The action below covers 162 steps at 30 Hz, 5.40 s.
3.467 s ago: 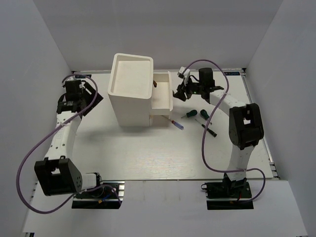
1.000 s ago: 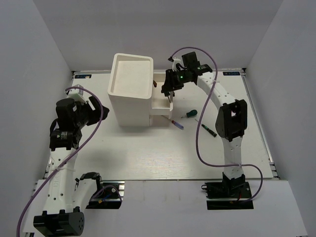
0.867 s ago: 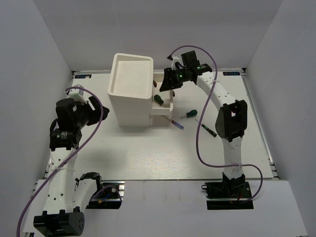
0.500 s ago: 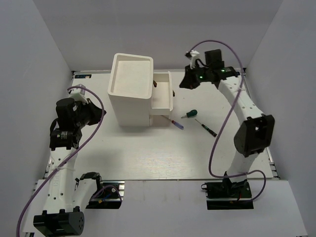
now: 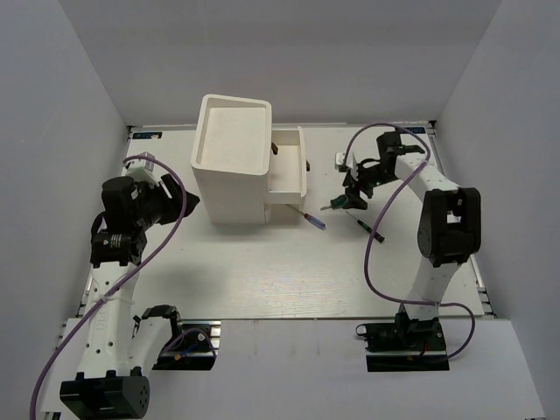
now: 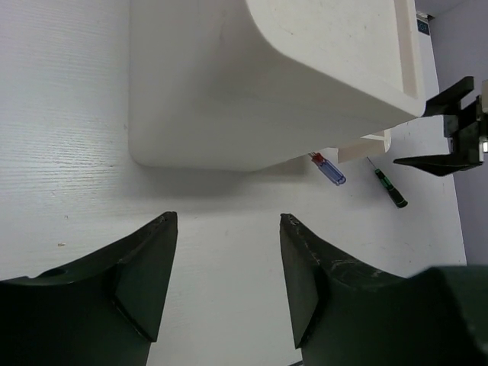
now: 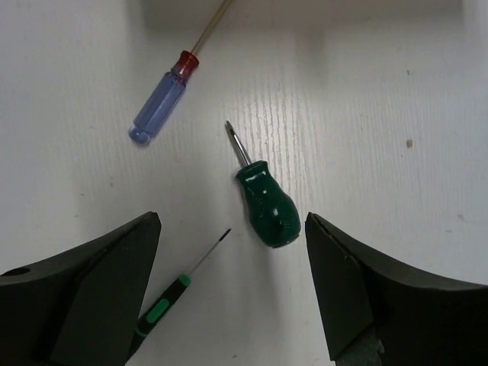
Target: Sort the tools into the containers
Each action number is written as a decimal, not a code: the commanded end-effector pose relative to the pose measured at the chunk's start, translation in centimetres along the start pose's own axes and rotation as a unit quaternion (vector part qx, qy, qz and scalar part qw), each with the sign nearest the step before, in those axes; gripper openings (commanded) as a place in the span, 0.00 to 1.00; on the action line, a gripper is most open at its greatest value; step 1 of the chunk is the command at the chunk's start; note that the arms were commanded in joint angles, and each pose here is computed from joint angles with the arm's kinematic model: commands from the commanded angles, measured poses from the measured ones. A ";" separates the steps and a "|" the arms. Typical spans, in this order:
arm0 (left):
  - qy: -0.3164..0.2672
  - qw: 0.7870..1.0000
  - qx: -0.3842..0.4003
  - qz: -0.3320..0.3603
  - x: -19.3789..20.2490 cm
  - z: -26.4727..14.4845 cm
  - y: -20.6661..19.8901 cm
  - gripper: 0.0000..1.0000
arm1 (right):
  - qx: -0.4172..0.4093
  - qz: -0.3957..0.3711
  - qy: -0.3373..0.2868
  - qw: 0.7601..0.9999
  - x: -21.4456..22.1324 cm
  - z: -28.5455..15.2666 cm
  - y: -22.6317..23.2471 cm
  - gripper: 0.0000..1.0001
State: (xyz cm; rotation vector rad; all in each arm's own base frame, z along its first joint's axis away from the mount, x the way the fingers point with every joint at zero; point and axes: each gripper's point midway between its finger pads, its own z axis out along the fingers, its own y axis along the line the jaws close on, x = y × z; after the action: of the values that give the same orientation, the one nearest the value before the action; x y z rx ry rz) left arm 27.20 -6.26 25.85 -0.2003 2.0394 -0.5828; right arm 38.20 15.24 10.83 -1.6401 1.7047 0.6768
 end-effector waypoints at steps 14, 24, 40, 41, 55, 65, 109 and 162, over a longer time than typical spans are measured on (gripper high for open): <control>0.003 1.000 0.010 0.000 1.2 -0.5 -0.2 0.66 | -0.077 -0.150 0.057 0.984 2.5 3.5 -3.4 0.82; 0.007 1.000 0.008 -0.002 1.2 -0.1 0.0 0.66 | -0.089 -0.139 0.096 0.982 4.7 4.7 -3.1 0.75; 0.011 1.000 0.006 -0.004 1.1 -0.1 0.0 0.66 | -0.080 -0.115 0.130 0.981 5.3 4.9 -2.5 0.12; 0.009 1.000 0.002 -0.004 1.1 0.0 0.2 0.66 | -0.088 -0.109 0.126 0.982 4.8 4.5 -2.1 0.03; 0.011 1.000 0.016 -0.018 1.9 1.1 0.3 0.66 | 0.137 0.263 -0.079 0.952 -16.7 -2.1 -6.3 0.00; 0.000 1.000 0.020 -0.013 1.4 0.6 -0.1 0.66 | 0.071 0.553 -0.130 0.820 -19.2 5.1 -5.8 0.00; 0.008 0.992 -0.050 -0.118 -3.6 16.9 6.5 0.70 | 0.054 0.364 -0.086 0.926 -15.4 8.3 -6.9 0.00; 0.005 0.976 -0.187 -0.108 -0.7 7.7 8.8 0.73 | 0.011 0.064 -0.136 0.989 -9.8 13.7 -3.3 0.69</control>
State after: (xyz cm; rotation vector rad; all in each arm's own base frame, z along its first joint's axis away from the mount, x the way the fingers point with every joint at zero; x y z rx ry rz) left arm 35.09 -0.26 17.42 -0.6848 2.1598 -0.2907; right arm 39.11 29.76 8.28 -1.2595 1.9015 0.9921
